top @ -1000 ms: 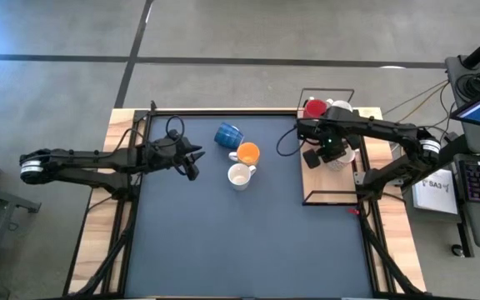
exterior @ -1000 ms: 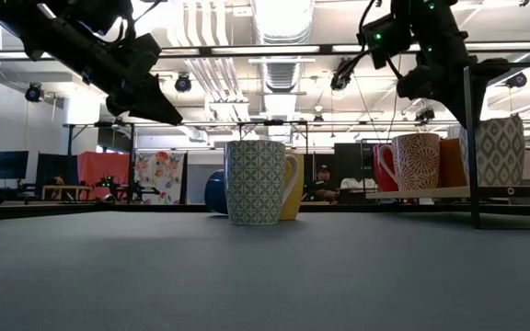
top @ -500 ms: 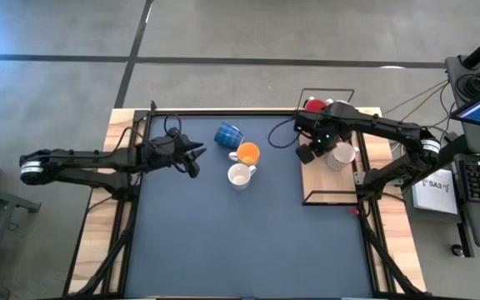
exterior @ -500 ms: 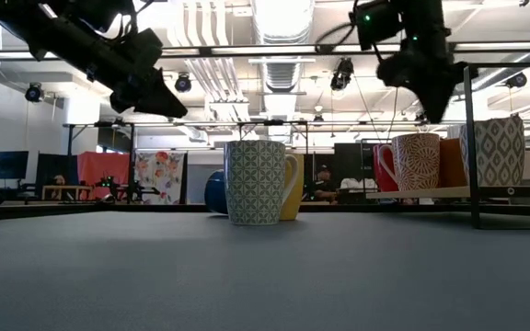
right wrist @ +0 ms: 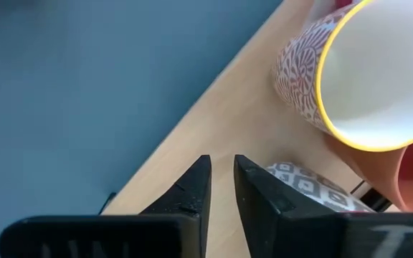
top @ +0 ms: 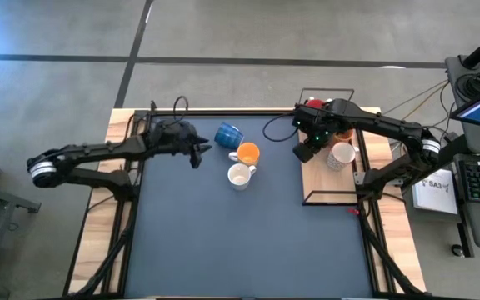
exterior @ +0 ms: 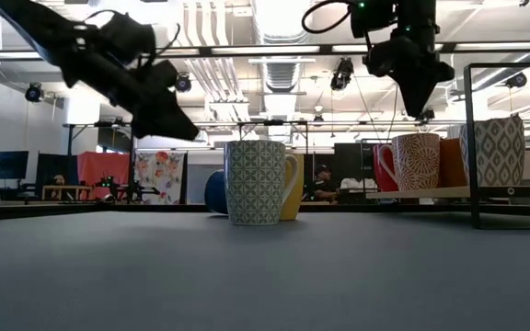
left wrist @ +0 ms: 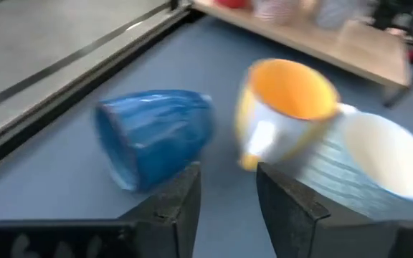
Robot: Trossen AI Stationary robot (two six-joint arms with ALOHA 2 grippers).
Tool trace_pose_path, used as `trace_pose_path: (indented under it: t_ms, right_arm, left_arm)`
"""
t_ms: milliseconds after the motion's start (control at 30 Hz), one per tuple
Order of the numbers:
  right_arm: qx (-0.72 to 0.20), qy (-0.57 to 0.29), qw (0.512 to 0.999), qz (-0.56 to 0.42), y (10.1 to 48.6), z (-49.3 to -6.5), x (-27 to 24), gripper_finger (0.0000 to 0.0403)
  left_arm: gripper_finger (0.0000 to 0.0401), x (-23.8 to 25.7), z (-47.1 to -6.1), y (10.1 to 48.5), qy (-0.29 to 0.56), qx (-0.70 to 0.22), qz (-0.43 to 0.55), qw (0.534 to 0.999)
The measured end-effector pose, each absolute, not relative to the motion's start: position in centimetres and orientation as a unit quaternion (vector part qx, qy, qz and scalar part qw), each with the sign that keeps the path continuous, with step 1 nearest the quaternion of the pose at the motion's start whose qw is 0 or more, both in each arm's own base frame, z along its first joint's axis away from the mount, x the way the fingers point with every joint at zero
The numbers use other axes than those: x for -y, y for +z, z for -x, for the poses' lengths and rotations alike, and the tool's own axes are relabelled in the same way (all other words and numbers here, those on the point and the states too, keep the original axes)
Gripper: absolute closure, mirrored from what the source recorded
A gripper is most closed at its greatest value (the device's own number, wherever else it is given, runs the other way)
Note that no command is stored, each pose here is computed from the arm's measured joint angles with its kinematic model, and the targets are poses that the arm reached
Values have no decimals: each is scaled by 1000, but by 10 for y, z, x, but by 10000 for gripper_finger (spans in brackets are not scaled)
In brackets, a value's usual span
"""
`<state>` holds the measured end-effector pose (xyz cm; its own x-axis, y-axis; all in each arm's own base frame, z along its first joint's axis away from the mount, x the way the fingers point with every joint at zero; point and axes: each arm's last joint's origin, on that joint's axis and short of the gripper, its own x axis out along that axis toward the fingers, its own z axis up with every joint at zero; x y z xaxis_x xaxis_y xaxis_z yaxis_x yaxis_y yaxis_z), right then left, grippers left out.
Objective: Place coffee mugs
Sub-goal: Adjust the blue mug
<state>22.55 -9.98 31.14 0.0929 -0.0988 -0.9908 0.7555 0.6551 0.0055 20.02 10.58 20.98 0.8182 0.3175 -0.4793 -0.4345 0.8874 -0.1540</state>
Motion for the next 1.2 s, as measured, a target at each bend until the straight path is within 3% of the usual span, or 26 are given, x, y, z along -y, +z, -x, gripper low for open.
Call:
trace_pose_path:
  t_ms: [333,867,1033,1200]
  right_arm:
    - [-603,-298,693,-260,312,-226,100,300]
    - [-604,-296,694,-258,312,-226,100,280]
    - [-603,-298,693,-260,311,-226,100,277]
    - [-603,-298,693,-260,311,-226,100,283]
  left_arm:
    - [233,-171,-221,206,175,-249,211,929]
    - [231,-220,-241,160,112,-277,303,905]
    - [255,-222,-244,156,112,-280,309,902]
    - [335,-221,-244,158,105,-274,318,902]
